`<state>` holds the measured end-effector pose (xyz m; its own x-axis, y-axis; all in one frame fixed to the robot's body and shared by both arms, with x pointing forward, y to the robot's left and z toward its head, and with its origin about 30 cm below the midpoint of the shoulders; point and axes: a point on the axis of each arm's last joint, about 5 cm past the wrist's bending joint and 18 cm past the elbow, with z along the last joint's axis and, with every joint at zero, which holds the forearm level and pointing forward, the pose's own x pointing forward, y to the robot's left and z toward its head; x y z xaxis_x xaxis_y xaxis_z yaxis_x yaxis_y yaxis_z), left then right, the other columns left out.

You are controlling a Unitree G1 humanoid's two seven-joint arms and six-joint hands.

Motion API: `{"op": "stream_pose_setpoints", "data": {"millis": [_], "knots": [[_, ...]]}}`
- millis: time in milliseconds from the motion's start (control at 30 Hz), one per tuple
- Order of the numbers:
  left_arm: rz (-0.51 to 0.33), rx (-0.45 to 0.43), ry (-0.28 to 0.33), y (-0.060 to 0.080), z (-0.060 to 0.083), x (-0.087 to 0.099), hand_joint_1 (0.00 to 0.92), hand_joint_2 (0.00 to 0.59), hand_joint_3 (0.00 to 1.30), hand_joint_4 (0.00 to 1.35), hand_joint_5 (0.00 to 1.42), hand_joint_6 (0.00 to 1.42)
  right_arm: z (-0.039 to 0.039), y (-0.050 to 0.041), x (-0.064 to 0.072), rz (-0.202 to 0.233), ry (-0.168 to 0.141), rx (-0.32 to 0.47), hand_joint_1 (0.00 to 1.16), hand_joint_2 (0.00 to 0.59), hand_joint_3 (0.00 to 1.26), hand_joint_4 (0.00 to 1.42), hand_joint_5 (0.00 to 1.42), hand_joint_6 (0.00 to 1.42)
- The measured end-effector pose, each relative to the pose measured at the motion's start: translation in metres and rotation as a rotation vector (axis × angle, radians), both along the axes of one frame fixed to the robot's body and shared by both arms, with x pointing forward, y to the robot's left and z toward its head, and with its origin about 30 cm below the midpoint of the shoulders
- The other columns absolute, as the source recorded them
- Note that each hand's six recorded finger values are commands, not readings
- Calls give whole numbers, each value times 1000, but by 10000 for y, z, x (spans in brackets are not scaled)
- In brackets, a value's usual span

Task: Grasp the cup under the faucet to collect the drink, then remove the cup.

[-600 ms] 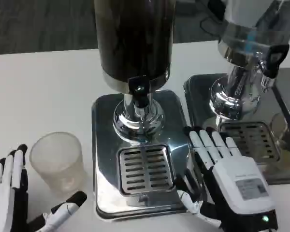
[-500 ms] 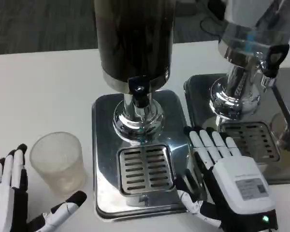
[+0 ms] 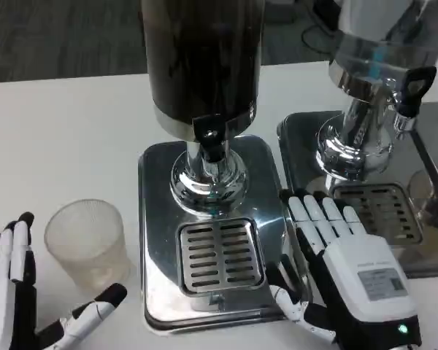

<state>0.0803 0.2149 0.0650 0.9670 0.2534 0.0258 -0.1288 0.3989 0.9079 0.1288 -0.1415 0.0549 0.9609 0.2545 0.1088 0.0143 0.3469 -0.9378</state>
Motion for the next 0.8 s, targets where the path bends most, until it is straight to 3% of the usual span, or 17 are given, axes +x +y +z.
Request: {"op": "stream_pose_setpoints", "data": {"millis": [200, 533, 800], "knots": [[11, -16, -92, 54, 73, 25, 0, 0, 0, 0, 0, 0, 8, 7, 20, -1, 2, -8, 343, 403, 0, 0, 0, 12], [-2, -93, -141, 171, 59, 106, 0, 0, 0, 0, 0, 0, 22, 42, -7, -28, 2, -9, 353, 395, 0, 0, 0, 29], [-60, -245, -174, 230, -106, 149, 0, 0, 0, 0, 0, 0, 20, 53, -22, -38, 7, -8, 358, 394, 0, 0, 0, 36]]}}
